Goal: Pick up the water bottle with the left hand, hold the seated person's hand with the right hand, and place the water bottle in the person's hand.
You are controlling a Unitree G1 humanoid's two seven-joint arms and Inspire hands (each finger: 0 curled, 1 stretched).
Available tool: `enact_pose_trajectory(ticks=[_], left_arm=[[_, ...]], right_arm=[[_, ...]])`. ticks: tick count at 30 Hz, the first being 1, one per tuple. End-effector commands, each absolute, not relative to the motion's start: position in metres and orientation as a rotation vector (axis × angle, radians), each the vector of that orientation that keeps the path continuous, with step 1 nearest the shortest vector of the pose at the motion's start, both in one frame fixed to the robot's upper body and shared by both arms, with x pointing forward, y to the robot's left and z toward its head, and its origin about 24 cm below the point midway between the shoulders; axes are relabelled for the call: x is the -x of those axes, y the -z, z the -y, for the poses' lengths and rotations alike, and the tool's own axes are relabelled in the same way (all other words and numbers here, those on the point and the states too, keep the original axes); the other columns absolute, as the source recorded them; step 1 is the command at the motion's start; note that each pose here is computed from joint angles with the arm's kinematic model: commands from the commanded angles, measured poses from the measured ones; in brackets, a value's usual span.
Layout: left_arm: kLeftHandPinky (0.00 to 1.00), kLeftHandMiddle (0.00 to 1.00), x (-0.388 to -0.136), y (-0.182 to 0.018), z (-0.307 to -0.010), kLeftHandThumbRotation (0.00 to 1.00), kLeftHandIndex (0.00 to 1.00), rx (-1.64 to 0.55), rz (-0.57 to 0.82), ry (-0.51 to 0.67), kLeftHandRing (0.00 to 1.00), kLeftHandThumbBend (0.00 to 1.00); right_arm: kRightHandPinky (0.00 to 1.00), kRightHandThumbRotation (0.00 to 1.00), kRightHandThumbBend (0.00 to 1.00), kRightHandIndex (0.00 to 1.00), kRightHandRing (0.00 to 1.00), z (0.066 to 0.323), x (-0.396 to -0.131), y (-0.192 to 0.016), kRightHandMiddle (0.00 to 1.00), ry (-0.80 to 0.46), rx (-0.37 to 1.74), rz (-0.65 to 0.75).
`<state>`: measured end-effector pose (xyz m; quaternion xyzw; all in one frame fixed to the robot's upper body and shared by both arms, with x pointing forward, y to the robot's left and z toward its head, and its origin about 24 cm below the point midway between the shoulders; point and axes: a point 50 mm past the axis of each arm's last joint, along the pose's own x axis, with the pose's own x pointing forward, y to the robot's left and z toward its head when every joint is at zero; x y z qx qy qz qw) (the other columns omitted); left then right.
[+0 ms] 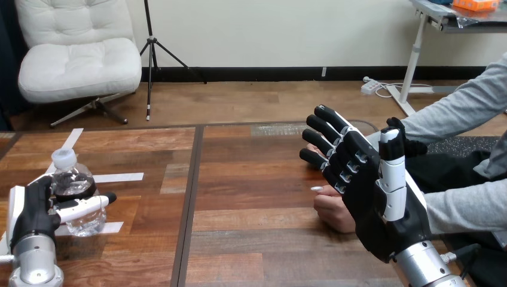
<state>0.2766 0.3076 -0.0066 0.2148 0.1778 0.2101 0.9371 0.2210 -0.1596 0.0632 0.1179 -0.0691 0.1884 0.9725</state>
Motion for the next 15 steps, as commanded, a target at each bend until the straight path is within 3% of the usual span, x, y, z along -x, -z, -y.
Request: enact_pose_trajectory(ticks=[1,15], left_arm=[[0.5,0.52,-0.2976,-0.0184,-0.3034,0.0,0.55,-0.438,-0.24,-0.447,0.51,0.79],[0.42,0.47,-0.2966,-0.019,-0.3037,0.0,0.48,-0.457,-0.211,-0.456,0.45,0.78]], right_arm=[[0.89,1.0,0.82,0.91,0.94,0.1577,-0.2256,-0.0825,0.93,-0.396,-0.232,0.23],[0.89,1.0,0.82,0.91,0.94,0.1574,-0.2257,-0.0824,0.93,-0.397,-0.235,0.232]])
